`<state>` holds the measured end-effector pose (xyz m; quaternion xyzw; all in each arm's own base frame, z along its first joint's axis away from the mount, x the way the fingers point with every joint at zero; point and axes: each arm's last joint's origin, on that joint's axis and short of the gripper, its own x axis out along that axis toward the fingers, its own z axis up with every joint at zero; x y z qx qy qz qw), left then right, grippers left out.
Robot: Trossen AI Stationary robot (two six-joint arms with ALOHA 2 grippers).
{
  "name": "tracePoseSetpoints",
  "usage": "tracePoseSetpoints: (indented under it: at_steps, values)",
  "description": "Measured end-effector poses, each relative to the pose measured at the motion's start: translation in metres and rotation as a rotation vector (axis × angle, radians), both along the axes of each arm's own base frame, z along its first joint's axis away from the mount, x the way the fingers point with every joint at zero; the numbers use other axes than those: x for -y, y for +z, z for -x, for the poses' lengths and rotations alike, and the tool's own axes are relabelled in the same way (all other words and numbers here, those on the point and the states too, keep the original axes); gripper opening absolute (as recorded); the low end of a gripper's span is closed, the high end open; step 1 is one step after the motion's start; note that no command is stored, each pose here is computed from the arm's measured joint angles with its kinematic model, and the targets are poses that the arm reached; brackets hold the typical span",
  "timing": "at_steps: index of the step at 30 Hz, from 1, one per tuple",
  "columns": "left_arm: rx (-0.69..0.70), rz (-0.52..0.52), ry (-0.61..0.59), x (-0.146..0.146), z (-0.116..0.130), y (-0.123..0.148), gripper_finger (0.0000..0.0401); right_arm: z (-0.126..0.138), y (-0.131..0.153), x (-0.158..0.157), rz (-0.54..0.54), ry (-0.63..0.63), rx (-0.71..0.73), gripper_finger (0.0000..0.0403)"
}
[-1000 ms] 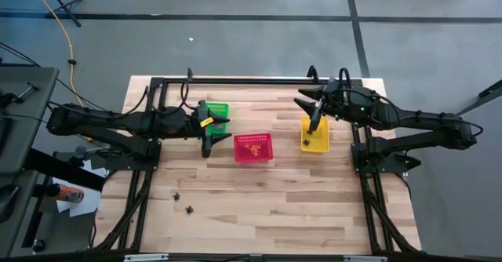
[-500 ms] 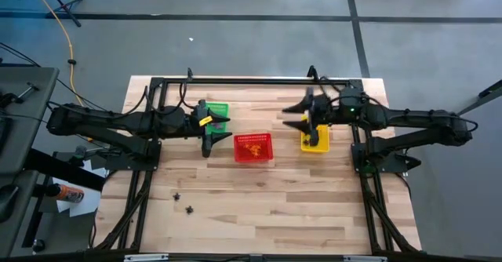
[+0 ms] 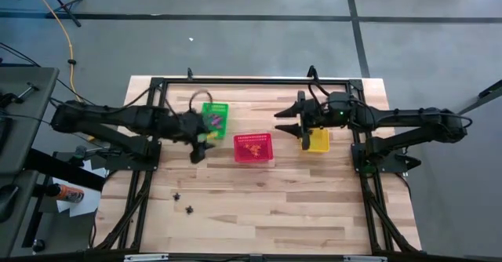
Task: Sort Halloween decoration
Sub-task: Put the black spider toy into the yellow bin
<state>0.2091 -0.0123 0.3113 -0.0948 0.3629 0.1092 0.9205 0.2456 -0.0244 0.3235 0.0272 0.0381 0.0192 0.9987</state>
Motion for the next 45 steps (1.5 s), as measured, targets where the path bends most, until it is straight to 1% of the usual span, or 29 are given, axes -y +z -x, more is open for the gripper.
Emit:
tracePoseSetpoints:
  at_steps: [1,3,7,9,10,13,16,19,21,23,26,28,33,37,39,42,45]
  values:
    - [-0.093,0.020,0.013,0.003,0.003,-0.001,0.0232,0.000,0.000,0.001,0.000,-0.005,0.000,0.0177]
    - [-0.220,0.086,0.059,0.011,0.006,-0.002,0.0232,0.000,0.000,0.004,0.000,-0.016,-0.002,0.0177]
    - [-0.523,0.216,0.150,0.033,0.012,-0.023,0.0232,0.001,-0.001,0.008,-0.001,-0.033,-0.008,0.0177]
    - [-0.666,0.253,0.219,0.046,0.014,-0.034,0.0232,0.001,-0.001,0.010,-0.001,-0.040,-0.009,0.0177]
    - [-0.722,0.262,0.252,0.054,0.014,-0.040,0.0232,0.001,-0.001,0.010,-0.002,-0.041,-0.012,0.0177]
    - [-0.813,0.286,0.312,0.077,0.011,-0.059,0.0232,0.001,-0.002,0.011,-0.002,-0.048,-0.016,0.0177]
    - [-0.847,0.308,0.319,0.103,0.007,-0.077,0.0232,0.001,-0.002,0.012,-0.002,-0.048,-0.017,0.0177]
    - [-0.843,0.324,0.308,0.124,0.004,-0.092,0.0232,0.001,-0.002,0.012,-0.002,-0.048,-0.019,0.0177]
    - [-0.849,0.320,0.323,0.133,0.003,-0.098,0.0232,0.002,-0.002,0.012,-0.003,-0.048,-0.022,0.0177]
    - [-0.868,0.311,0.374,0.137,0.003,-0.104,0.0232,0.002,-0.003,0.011,-0.003,-0.048,-0.027,0.0177]
    - [-0.878,0.304,0.441,0.138,0.005,-0.109,0.0232,0.002,-0.003,0.011,-0.004,-0.048,-0.031,0.0177]
    - [-0.876,0.316,0.462,0.136,0.007,-0.116,0.0232,0.002,-0.003,0.012,-0.004,-0.049,-0.031,0.0177]
    - [-0.908,0.413,0.435,0.131,0.020,-0.137,0.0232,0.002,-0.003,0.012,-0.004,-0.049,-0.031,0.0177]
    - [-0.877,0.463,0.418,0.128,0.025,-0.143,0.0232,0.002,-0.003,0.011,-0.005,-0.049,-0.033,0.0177]
    - [-0.870,0.468,0.407,0.126,0.028,-0.147,0.0232,0.002,-0.004,0.011,-0.006,-0.049,-0.037,0.0177]
    - [-0.898,0.447,0.422,0.121,0.035,-0.157,0.0232,0.002,-0.004,0.012,-0.006,-0.051,-0.038,0.0177]
    - [-0.927,0.427,0.412,0.118,0.040,-0.164,0.0232,0.002,-0.004,0.013,-0.004,-0.087,-0.038,0.0177]
